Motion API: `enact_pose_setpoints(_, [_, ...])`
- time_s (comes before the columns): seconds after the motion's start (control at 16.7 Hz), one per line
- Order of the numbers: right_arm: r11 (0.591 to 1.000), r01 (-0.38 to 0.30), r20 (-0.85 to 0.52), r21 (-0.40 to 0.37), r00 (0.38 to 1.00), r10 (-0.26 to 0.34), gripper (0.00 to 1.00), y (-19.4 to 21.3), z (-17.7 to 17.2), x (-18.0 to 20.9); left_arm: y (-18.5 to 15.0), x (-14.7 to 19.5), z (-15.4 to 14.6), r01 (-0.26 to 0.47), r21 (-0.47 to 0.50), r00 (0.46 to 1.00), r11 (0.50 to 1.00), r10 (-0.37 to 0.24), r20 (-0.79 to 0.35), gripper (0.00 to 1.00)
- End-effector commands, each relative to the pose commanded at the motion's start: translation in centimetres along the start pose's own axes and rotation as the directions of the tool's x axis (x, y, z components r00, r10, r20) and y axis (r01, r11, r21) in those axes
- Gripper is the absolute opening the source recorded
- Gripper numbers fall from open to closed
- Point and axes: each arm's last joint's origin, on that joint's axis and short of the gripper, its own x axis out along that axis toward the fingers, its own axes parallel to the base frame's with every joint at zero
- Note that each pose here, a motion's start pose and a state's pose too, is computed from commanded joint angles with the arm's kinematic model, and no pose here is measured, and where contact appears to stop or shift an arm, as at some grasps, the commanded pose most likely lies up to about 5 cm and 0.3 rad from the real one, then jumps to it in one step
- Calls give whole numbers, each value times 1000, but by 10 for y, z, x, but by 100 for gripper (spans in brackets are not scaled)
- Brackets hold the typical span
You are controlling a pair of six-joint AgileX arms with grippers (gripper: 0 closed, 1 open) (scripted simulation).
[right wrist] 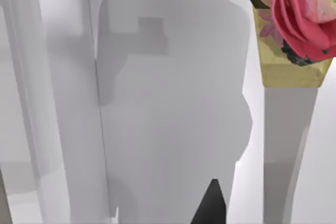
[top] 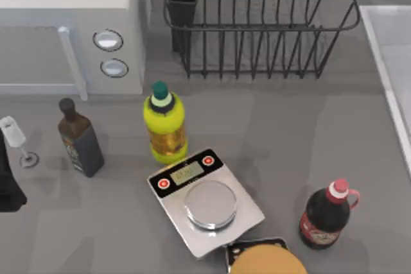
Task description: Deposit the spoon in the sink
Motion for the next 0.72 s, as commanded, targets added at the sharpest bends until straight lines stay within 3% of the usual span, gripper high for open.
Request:
enact_pose_setpoints(0.18, [1000,0,0,0,1000,0,0,0,0,0,0,0,0,0,0,1000,1000,0,0,100])
enact_pose_setpoints(0.72, [1000,0,0,0,1000,0,68,0,0,0,0,0,0,0,0,1000,1000,0,0,100])
